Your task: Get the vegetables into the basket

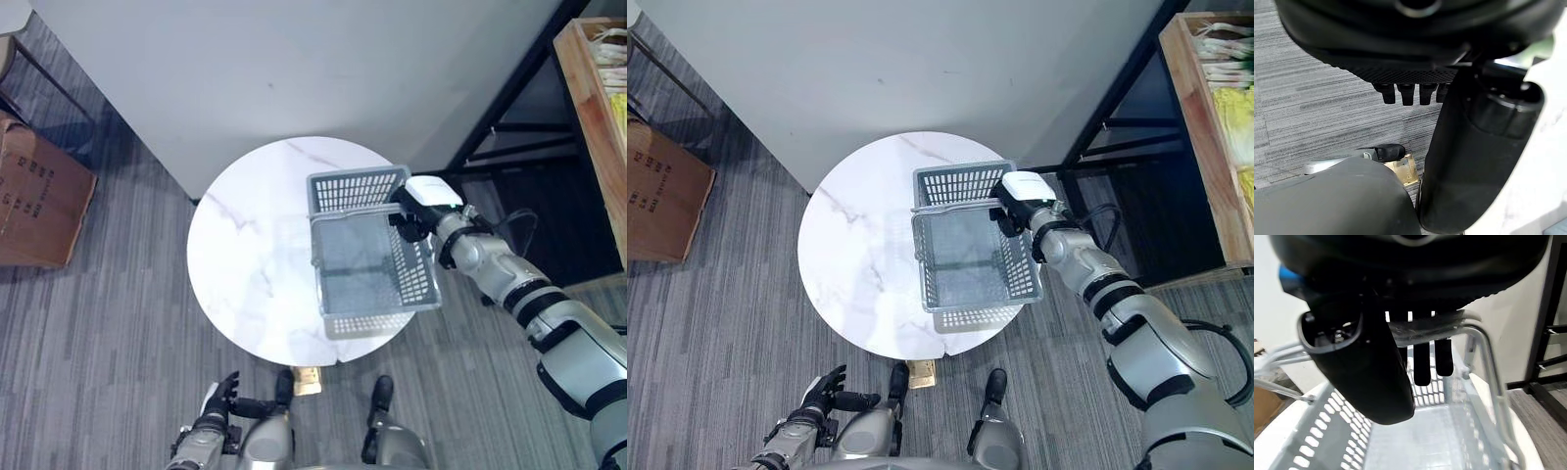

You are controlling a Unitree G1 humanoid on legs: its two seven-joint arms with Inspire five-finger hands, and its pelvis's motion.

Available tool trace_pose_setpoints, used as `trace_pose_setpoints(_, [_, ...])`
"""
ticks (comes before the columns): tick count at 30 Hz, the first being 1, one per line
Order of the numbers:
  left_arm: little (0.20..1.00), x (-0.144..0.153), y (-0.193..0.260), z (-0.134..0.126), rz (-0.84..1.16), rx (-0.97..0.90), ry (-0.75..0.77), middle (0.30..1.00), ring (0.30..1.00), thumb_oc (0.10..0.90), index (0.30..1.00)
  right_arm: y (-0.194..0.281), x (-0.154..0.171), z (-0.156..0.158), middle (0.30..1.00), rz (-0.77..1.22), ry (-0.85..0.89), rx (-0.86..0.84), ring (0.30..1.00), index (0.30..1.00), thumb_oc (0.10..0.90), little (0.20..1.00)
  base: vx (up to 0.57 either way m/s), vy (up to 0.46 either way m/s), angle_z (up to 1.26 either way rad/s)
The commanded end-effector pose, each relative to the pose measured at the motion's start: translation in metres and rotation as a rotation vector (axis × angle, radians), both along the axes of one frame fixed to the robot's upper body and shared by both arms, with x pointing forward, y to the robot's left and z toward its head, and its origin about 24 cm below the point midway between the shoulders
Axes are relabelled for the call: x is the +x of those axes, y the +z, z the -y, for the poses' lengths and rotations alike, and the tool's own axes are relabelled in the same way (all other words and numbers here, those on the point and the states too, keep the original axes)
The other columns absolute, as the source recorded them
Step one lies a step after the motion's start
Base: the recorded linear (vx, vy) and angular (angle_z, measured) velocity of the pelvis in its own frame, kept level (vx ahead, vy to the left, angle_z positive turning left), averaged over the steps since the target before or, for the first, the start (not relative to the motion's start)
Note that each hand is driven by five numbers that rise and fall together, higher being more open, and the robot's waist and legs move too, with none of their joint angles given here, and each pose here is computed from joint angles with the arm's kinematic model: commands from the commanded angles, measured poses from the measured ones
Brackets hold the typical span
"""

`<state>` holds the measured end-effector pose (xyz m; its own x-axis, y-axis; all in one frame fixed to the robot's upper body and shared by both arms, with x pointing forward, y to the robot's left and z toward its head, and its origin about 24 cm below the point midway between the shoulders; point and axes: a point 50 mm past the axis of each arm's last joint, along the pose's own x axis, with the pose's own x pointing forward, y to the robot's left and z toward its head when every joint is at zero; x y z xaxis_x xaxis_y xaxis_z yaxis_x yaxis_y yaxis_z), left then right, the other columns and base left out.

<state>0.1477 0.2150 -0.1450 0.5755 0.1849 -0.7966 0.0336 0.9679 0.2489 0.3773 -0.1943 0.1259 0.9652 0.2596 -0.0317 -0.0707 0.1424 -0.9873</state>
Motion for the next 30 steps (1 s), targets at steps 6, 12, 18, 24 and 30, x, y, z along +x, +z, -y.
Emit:
trace_pose_setpoints(6, [1.000, -0.051, -0.016, -0.013, -0.204, 0.084, -0.059, 1.000, 1.000, 0.900, 1.000, 0.074, -0.032, -0.021, 0.300, 0.318, 0.263, 0.067, 0.300, 0.300, 0.400, 0.300, 0.07, 0.003, -0.06])
trace_pose_setpoints(12, [1.000, -0.064, -0.018, -0.015, -0.253, 0.084, -0.066, 1.000, 1.000, 0.900, 1.000, 0.093, -0.064, -0.009, 0.300, 0.357, 0.331, 0.153, 0.300, 0.300, 0.400, 0.300, 0.03, -0.005, -0.18])
trace_pose_setpoints(18, [1.000, -0.069, -0.020, -0.015, -0.272, 0.077, -0.086, 1.000, 1.000, 0.900, 1.000, 0.097, -0.083, 0.001, 0.300, 0.330, 0.363, 0.147, 0.300, 0.300, 0.400, 0.300, 0.02, -0.006, -0.21])
trace_pose_setpoints(24, [1.000, -0.075, -0.021, -0.012, -0.289, 0.065, -0.092, 1.000, 1.000, 0.900, 1.000, 0.084, -0.096, 0.019, 0.300, 0.281, 0.323, 0.116, 0.300, 0.300, 0.400, 0.300, 0.00, -0.005, -0.11])
trace_pose_setpoints(30, [1.000, -0.070, -0.020, -0.012, -0.269, 0.065, -0.086, 1.000, 1.000, 0.900, 1.000, 0.071, -0.103, 0.029, 0.300, 0.263, 0.273, 0.144, 0.300, 0.300, 0.400, 0.300, 0.01, 0.015, -0.13])
